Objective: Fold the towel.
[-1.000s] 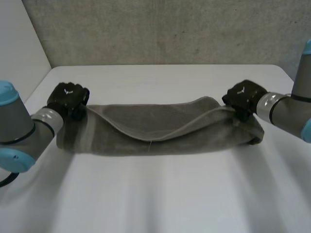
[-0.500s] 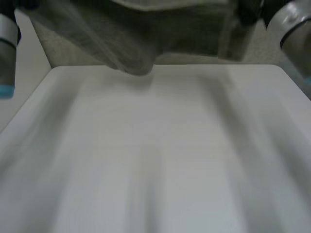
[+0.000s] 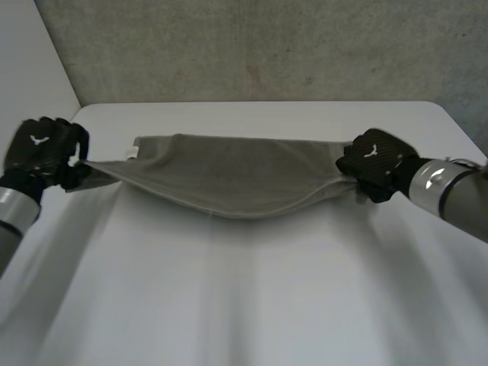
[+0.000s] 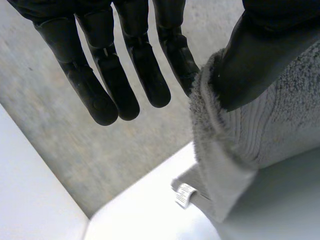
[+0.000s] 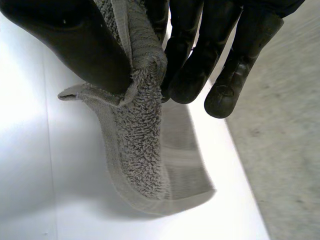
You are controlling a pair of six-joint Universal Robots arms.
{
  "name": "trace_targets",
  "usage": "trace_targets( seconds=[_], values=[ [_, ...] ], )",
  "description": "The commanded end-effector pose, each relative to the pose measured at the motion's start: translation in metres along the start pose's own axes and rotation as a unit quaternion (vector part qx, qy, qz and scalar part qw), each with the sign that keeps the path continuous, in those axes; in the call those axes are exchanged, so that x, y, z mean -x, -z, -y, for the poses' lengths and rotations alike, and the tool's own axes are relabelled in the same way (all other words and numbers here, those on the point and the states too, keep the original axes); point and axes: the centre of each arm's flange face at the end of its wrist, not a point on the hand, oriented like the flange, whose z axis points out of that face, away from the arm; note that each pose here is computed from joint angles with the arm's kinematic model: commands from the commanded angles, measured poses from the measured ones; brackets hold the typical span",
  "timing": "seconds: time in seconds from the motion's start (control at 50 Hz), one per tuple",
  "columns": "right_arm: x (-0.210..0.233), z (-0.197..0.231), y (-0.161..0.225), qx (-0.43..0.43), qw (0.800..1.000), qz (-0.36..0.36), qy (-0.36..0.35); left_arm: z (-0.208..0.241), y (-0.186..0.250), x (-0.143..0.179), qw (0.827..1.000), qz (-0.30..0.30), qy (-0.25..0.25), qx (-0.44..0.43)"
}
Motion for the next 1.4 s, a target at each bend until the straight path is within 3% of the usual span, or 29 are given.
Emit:
trace_targets(
  seconds=[0.02,0.12,0.26,0.44,0.66,0.92,1.16,1.4],
  values=[
    [-0.023,0.033,0.045,-0.016,0.999,-0.045,0.0,0.046,0.026,0.015,0.998,0.009,0.0,-0.059],
    [-0.028,0.044,0.055,-0.041,0.999,-0.028,-0.002,0.055,0.028,0.012,0.996,-0.002,0.045,-0.078],
    [-0.03,0.001,-0.006,-0.004,1.0,0.007,-0.016,0.014,-0.014,-0.002,0.996,-0.037,0.076,-0.037],
    [-0.05,-0.037,-0.069,0.053,0.998,-0.045,-0.006,-0.054,-0.077,-0.008,0.997,-0.021,0.016,0.067],
    [-0.033,-0.051,-0.121,0.033,0.998,-0.048,0.012,-0.068,-0.123,-0.027,0.998,-0.015,-0.002,0.063],
    [-0.012,-0.068,-0.142,0.033,0.999,-0.032,0.01,-0.081,-0.151,-0.027,0.999,0.024,-0.012,0.046],
    [-0.04,-0.064,-0.15,0.014,0.994,-0.106,-0.024,-0.097,-0.16,-0.034,0.996,0.015,-0.068,0.052],
    [-0.077,-0.066,-0.15,-0.021,0.984,-0.176,-0.029,-0.075,-0.162,-0.026,0.995,0.046,-0.072,0.046]
  ],
)
